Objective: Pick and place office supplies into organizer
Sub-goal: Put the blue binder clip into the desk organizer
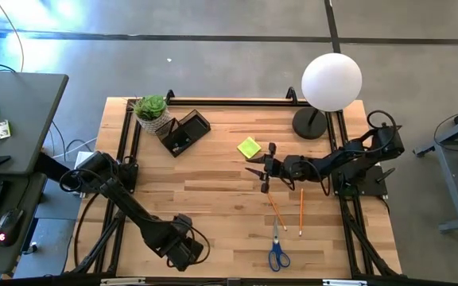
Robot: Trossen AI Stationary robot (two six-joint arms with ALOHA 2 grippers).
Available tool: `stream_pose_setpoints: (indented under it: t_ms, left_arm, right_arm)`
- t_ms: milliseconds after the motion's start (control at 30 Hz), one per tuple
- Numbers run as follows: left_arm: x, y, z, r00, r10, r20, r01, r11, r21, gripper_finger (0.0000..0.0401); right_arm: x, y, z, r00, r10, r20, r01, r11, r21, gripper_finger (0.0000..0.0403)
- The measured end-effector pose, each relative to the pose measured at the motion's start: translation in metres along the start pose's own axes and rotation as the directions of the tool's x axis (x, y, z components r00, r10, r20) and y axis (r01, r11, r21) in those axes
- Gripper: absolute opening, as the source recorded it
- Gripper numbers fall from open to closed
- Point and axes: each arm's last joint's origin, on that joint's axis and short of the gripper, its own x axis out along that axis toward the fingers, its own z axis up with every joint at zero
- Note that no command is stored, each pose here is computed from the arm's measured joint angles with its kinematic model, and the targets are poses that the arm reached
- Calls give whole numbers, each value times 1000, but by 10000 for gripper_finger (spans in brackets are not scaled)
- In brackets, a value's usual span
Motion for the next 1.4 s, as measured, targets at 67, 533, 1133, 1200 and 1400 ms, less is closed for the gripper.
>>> stream_pose_setpoints:
  t_ms: [67, 533, 1133, 1200, 1400]
  left_arm:
    - [0, -1, 0, 1000, -8, -2, 8, 1000, 1, 143]
    - [14, 0, -3, 999, 39, -24, -39, 999, 5, 115]
    - [21, 1, -4, 996, 77, -40, -75, 996, 57, 115]
    - [21, 1, -4, 996, 80, -29, -77, 992, 95, 115]
    - [22, 2, 4, 994, 105, 3, -104, 984, 144, 115]
  right_arm:
    - [0, 0, 0, 1000, 0, -2, 0, 1000, 0, 117]
    - [0, 0, -2, 1000, 10, -20, -10, 1000, 1, 117]
    - [0, 1, -2, 1000, 12, -24, -12, 1000, 3, 117]
    - [0, 1, -2, 1000, 12, -24, -12, 1000, 4, 117]
    - [0, 1, -3, 1000, 12, -26, -12, 1000, 8, 117]
